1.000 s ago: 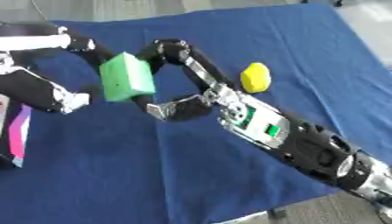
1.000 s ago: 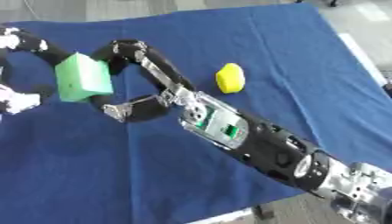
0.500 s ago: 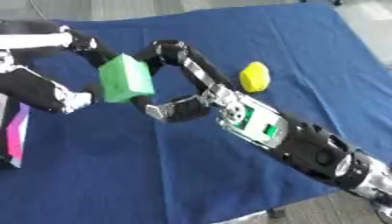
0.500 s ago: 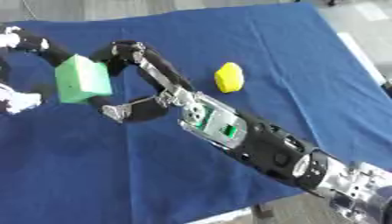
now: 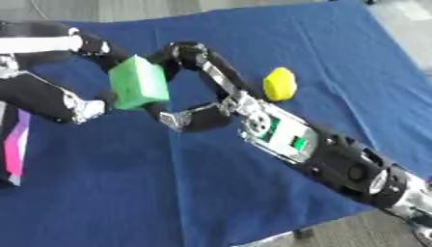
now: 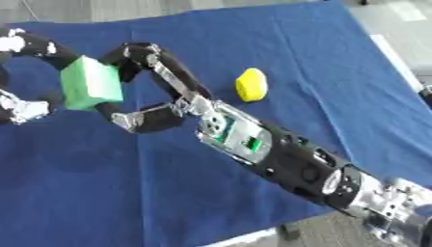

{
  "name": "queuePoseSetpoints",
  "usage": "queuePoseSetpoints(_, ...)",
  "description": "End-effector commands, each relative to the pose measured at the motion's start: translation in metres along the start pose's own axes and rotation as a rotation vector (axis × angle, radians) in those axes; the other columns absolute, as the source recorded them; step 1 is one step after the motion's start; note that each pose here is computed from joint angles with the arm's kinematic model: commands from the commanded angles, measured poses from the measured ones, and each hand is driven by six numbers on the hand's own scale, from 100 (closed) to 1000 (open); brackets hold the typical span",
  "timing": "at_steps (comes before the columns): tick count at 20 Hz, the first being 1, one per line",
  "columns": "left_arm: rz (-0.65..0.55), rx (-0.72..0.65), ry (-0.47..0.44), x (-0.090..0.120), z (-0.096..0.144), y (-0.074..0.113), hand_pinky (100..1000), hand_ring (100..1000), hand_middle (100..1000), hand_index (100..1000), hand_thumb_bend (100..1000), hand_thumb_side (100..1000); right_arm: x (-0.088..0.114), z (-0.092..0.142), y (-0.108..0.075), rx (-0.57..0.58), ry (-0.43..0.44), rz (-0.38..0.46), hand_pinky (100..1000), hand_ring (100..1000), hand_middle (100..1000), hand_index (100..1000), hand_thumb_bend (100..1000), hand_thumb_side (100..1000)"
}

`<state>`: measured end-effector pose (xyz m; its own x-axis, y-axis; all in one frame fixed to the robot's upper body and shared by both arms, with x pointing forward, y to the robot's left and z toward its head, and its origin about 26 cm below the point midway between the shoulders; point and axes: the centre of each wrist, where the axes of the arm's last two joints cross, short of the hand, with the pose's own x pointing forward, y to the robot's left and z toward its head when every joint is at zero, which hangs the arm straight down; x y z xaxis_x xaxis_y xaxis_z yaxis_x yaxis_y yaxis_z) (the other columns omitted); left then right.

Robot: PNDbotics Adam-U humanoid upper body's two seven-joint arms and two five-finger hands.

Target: Pick up the objects with one hand, pass them to the other hand, and then place them into the box on the other side of the table.

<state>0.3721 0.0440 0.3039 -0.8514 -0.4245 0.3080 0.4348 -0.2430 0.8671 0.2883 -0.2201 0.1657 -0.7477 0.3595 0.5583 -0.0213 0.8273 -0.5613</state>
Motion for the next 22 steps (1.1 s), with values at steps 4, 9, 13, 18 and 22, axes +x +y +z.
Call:
queuePoseSetpoints(4,-0.04,-0.002,-0.028,0.011,-0.002,0.004,1000,850,690,900,100,406,0.009,-0.008,-0.01,-0.02,-0.018,0.024,570,584,529,586,228,100)
queuePoseSetpoints(9,-0.044,-0.006,-0.034,0.011,-0.003,0.003,1000,851,690,899,100,457,0.009,-0.009,-0.01,-0.022,-0.009,0.027,570,584,533,592,226,100)
queuePoseSetpoints(13,-0.052,-0.013,-0.038,0.012,-0.006,0.001,1000,853,694,899,100,488,0.01,-0.01,-0.011,-0.022,0.002,0.03,569,583,536,594,227,100)
queuePoseSetpoints(18,-0.064,-0.022,-0.032,0.01,-0.009,-0.001,1000,857,700,900,100,459,0.01,-0.012,-0.012,-0.02,0.015,0.026,568,584,541,598,224,100)
queuePoseSetpoints(22,-0.077,-0.03,-0.03,0.01,-0.012,-0.002,1000,858,700,899,100,424,0.011,-0.014,-0.013,-0.023,0.017,0.022,569,584,543,600,222,100)
